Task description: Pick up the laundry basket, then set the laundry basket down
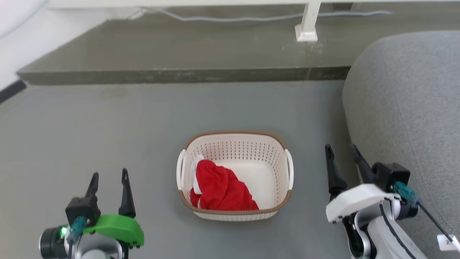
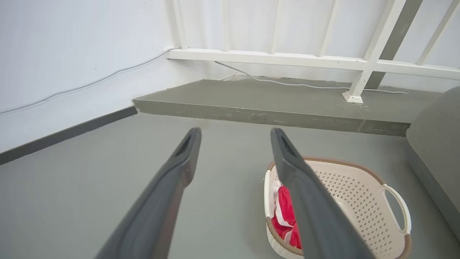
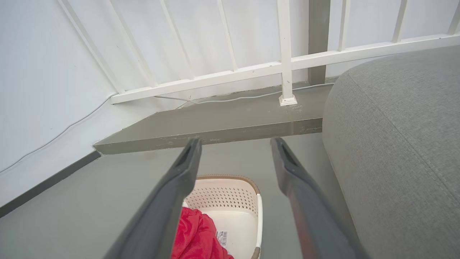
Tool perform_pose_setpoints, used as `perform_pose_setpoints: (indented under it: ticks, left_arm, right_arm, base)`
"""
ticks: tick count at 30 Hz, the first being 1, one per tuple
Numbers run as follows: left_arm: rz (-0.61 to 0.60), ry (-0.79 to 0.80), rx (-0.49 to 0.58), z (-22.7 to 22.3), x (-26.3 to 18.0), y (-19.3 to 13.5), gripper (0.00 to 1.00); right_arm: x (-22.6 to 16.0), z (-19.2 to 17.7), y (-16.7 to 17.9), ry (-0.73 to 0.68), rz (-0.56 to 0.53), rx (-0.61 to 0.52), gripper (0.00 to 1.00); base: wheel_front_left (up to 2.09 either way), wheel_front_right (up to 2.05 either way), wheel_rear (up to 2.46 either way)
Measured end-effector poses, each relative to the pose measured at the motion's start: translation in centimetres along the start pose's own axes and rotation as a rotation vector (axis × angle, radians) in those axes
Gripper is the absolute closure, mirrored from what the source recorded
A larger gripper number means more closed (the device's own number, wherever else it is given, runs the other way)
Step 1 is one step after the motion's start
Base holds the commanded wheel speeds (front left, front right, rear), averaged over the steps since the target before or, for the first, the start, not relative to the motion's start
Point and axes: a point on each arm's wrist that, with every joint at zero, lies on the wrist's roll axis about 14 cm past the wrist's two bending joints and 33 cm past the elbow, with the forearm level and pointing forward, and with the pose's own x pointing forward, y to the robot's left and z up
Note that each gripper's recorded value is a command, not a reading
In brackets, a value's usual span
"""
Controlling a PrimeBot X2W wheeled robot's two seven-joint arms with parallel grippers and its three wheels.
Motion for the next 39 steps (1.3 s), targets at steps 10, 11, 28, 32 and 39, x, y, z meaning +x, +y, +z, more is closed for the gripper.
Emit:
perform_pose_setpoints:
  ticks: [10,11,28,32,39]
  left_arm:
    - [-0.001,-0.073,-0.003,2.2,-1.5,0.0,0.0]
    - [0.0,-0.075,-0.004,2.2,-1.5,0.0,0.0]
    - [0.001,-0.087,0.034,2.4,-2.5,0.3,0.0]
    - [0.007,-0.083,0.039,2.3,-2.7,0.5,0.0]
    - [0.014,-0.003,0.026,-0.3,-3.4,0.3,1.0]
  right_arm:
    - [-1.9,1.8,-0.1,-0.064,-0.018,0.006,0.0]
    - [-1.9,1.8,-0.1,-0.066,-0.019,0.006,0.0]
    - [-2.7,2.2,-0.4,-0.086,-0.037,-0.001,0.0]
    - [-3.0,2.0,-0.6,-0.082,-0.044,0.002,0.0]
    - [-4.1,-0.7,-1.2,0.004,-0.067,0.002,1.0]
  base:
    - [0.0,0.0,0.0]
    - [0.0,0.0,0.0]
    - [0.0,0.0,0.0]
    - [0.0,0.0,0.0]
    - [0.0,0.0,0.0]
